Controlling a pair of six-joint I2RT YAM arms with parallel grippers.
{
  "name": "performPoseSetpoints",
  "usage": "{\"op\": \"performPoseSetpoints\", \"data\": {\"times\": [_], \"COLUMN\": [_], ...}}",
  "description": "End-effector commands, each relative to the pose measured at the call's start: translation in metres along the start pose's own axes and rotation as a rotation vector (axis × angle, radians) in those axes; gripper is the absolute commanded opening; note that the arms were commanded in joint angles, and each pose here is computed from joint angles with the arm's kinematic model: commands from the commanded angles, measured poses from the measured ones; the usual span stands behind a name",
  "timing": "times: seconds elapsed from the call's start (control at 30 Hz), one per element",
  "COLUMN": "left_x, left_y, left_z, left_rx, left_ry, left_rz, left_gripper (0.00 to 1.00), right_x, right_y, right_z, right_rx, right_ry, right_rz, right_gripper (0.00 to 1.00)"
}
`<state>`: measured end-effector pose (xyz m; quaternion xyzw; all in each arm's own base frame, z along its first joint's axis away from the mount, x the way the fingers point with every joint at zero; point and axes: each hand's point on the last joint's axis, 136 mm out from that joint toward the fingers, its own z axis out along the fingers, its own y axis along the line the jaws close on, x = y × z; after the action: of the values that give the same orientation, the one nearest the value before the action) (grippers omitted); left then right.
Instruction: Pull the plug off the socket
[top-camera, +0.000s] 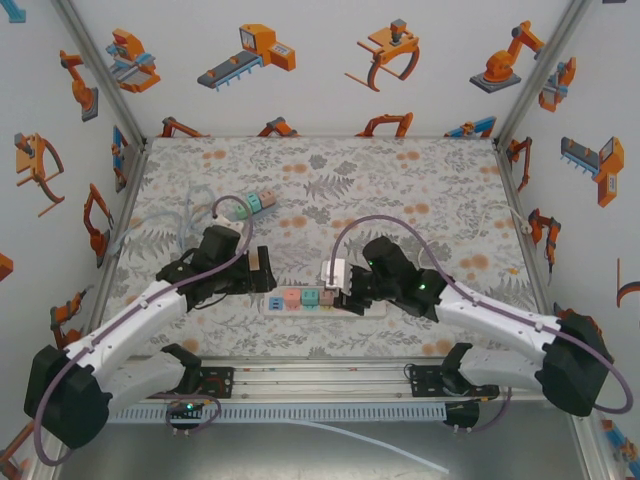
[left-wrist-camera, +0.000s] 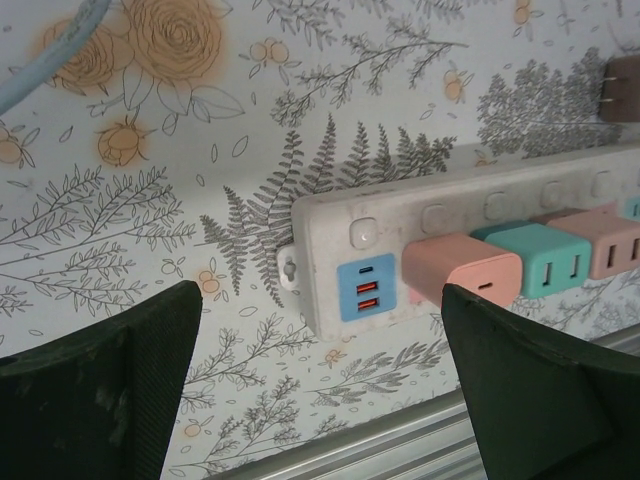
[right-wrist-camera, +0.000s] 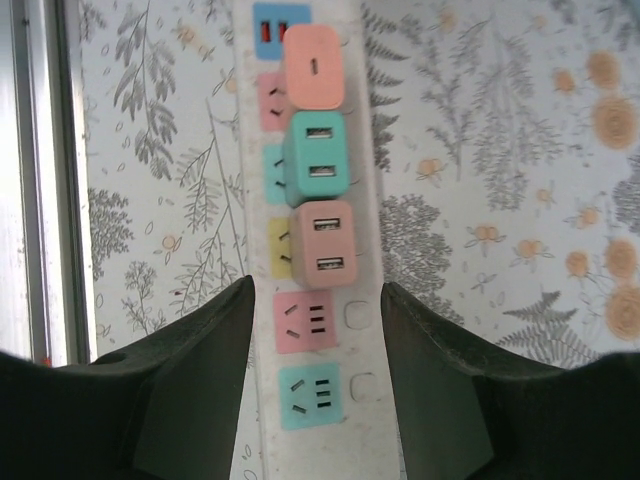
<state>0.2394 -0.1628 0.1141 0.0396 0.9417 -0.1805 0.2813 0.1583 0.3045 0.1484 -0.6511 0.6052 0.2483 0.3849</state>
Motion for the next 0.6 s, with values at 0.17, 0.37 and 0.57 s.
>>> {"op": "performPoseSetpoints", "data": {"times": [0.17, 0.37, 0.57], "left_x": [0.021, 0.031, 0.041], "left_y": [0.011, 0.012, 0.013], "left_z": [0.016, 0.028, 0.037], "left_rx": [-0.021, -0.017, -0.013], "left_ry": [0.059, 0.102, 0.146], "left_rz": [-0.019, -0.018, -0.016], "left_gripper": [0.99, 0.88, 0.83], "right_x": [0.003, 0.01, 0.021], "right_y": [0.002, -0.002, 0.001], "right_z": [0.031, 0.045, 0.054], "right_rx": [-0.046, -0.038, -0.057], "right_ry": [0.006, 0.023, 0.051], "right_rz": [-0.061, -0.045, -0.031], "right_gripper": [0.51, 0.5, 0.43]}}
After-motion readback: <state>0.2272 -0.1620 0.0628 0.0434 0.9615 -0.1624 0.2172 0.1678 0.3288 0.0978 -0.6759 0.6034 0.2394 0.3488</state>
